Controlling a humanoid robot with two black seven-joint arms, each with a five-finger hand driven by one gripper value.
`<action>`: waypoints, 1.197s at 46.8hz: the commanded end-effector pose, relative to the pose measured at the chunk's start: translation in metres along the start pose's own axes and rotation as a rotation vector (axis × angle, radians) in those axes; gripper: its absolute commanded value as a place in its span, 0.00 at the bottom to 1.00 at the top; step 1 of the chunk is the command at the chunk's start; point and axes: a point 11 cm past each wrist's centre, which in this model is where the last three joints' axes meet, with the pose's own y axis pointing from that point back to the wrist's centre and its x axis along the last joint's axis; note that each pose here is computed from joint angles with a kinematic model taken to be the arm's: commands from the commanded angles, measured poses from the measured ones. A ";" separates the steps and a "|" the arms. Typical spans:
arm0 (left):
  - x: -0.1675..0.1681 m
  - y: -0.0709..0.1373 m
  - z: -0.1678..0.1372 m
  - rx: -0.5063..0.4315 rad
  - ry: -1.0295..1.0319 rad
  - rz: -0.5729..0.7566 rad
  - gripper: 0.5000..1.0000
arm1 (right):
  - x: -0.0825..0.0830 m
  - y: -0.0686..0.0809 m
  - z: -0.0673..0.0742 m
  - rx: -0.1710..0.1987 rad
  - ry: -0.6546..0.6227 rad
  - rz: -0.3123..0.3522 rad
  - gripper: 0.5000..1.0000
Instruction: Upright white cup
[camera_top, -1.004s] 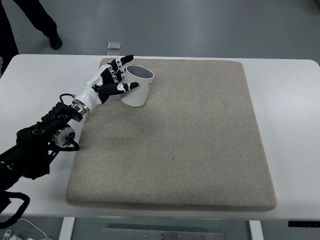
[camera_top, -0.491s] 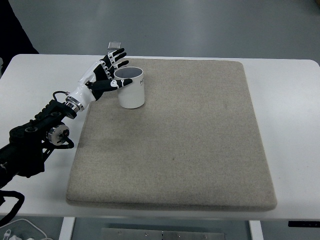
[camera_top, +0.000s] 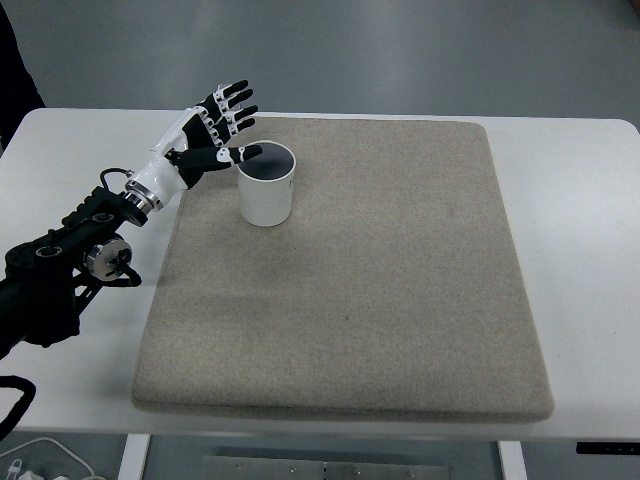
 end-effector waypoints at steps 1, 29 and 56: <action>0.000 -0.006 0.010 -0.027 -0.001 -0.001 0.99 | 0.000 0.000 0.000 0.000 -0.001 -0.001 0.86; 0.031 -0.035 0.064 -0.126 -0.079 0.158 0.98 | 0.000 0.000 -0.001 0.001 0.004 0.000 0.86; 0.053 -0.034 0.082 -0.218 0.066 0.286 0.98 | 0.000 0.000 -0.001 0.001 0.007 0.005 0.86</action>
